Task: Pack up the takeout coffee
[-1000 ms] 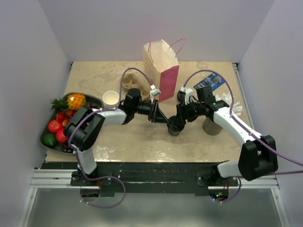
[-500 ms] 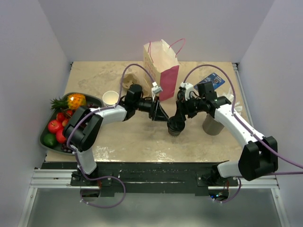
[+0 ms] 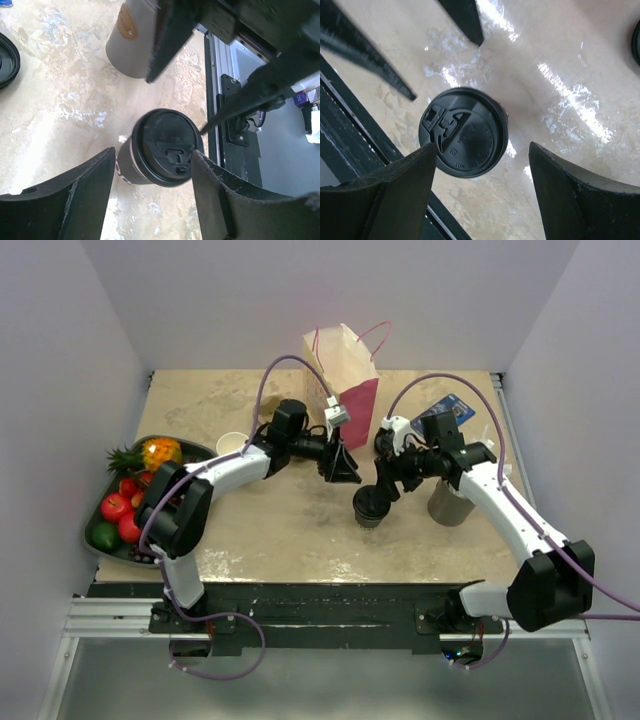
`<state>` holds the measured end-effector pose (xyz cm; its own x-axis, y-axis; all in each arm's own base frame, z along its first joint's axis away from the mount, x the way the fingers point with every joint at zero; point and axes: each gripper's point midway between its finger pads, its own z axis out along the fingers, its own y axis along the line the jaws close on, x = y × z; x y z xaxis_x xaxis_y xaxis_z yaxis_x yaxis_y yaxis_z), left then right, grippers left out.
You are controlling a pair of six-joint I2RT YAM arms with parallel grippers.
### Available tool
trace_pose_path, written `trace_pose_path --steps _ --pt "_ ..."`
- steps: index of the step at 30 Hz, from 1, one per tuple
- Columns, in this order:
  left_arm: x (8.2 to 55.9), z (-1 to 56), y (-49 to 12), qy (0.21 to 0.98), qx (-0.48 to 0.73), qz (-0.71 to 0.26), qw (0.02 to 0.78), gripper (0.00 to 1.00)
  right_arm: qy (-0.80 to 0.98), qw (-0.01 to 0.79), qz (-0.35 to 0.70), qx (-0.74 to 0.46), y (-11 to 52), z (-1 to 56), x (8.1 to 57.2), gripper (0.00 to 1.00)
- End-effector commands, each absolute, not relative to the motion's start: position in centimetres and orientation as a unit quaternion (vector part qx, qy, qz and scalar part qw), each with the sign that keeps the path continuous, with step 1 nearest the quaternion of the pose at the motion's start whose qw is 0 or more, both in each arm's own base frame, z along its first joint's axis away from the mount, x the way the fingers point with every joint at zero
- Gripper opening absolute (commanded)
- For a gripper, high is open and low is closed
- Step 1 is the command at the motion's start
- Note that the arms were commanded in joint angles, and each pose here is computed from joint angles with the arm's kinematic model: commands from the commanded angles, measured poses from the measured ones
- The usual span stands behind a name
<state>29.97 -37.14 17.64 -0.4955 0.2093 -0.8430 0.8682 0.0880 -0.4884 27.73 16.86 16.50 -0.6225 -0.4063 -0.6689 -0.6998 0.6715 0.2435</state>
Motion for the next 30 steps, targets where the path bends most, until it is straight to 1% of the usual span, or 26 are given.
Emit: trace_pose_path --steps 1,5,10,16,30 --pt "30.9 17.7 -38.2 0.647 0.419 -0.561 0.303 0.66 0.863 0.298 0.228 -0.338 15.7 16.0 26.4 0.78" --pt "30.9 17.0 -39.0 0.646 0.432 -0.552 0.302 0.66 0.865 0.286 0.229 -0.343 15.5 15.1 25.4 0.78" --pt "29.7 16.7 -39.8 0.641 0.447 -0.549 0.296 0.66 0.862 0.283 0.242 -0.345 15.6 14.7 24.4 0.78" --pt "28.9 16.0 -40.5 0.642 0.450 -0.552 0.284 0.66 0.863 0.288 0.244 -0.336 15.8 14.5 24.9 0.77" --pt "29.1 14.5 -40.7 0.654 0.446 -0.546 0.274 0.64 0.874 0.272 0.224 -0.335 15.3 13.5 25.5 0.76"
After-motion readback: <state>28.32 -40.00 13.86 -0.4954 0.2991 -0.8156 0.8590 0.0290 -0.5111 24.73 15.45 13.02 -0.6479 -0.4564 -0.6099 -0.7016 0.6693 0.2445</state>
